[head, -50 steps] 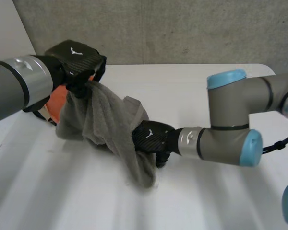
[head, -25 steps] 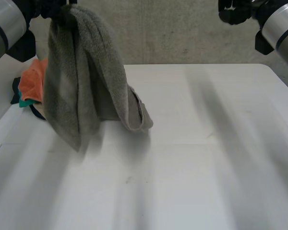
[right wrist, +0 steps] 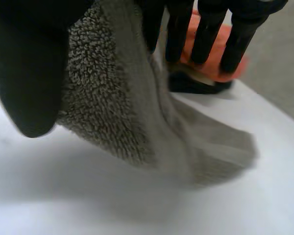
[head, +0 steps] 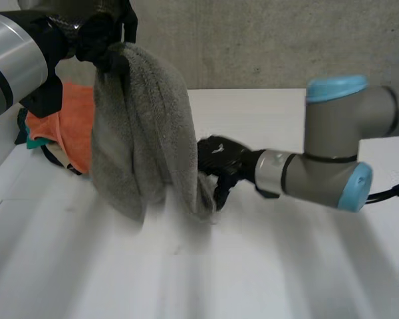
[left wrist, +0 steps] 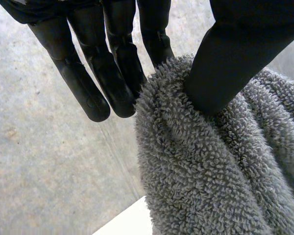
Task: Fold the laundry.
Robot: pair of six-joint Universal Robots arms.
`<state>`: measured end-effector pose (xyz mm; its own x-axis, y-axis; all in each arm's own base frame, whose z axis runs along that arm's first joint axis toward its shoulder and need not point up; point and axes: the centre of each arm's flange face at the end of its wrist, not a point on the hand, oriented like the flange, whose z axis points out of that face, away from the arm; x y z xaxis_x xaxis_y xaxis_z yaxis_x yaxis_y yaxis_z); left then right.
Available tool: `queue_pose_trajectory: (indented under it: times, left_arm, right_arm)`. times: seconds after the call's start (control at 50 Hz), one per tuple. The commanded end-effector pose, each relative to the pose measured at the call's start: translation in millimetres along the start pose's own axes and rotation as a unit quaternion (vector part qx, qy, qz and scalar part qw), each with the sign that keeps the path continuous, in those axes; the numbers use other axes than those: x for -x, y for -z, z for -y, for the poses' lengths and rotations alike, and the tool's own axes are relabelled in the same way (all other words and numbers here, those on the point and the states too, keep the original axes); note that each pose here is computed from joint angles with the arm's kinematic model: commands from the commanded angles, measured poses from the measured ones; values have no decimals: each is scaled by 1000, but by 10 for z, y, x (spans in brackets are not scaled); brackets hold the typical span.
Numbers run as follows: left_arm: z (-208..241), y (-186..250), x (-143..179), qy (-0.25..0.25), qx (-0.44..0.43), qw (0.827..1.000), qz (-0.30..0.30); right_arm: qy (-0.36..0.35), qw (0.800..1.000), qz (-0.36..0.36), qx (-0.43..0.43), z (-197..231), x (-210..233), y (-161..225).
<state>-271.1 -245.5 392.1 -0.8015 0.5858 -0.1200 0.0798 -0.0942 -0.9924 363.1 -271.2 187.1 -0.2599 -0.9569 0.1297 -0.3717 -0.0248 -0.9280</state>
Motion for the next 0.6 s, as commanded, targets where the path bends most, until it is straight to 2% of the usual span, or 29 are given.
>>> queue_pose_trajectory:
  times: [0.02,0.06,0.12,0.18,0.2,0.26,0.3,0.36,0.44,0.52,0.6]
  left_arm:
    - [-123,-10,68,2,20,1000,11]
    - [-164,-28,124,2,27,999,20]
    - [-208,-75,255,3,32,999,41]
    - [-217,-101,335,5,32,998,53]
    - [-231,-123,372,8,32,998,59]
    - [-285,-192,379,25,26,997,61]
    - [-345,-248,362,39,22,997,60]
    - [-572,-341,307,73,38,995,64]
    - [-1050,-410,195,105,93,986,87]
    - [-1509,-387,83,110,161,976,97]
    - [-1888,-298,-95,114,224,966,66]
  right_arm:
    - [-38,999,-36,-11,18,18,-180]
    - [-71,986,-146,-27,89,-377,-135]
    - [-97,943,-298,-110,455,-1061,217]
    - [-99,918,-345,-171,700,-1377,491]
    - [-103,904,-358,-212,851,-1510,644]
    - [-116,882,-367,-273,1076,-1629,863]
    - [-120,876,-364,-292,1147,-1636,924]
    - [-128,881,-365,-272,1041,-1609,924]
    - [-144,902,-361,-186,602,-1464,807]
    - [-141,918,-358,-97,147,-1287,717]
    - [-127,931,-342,1,-339,-1046,669]
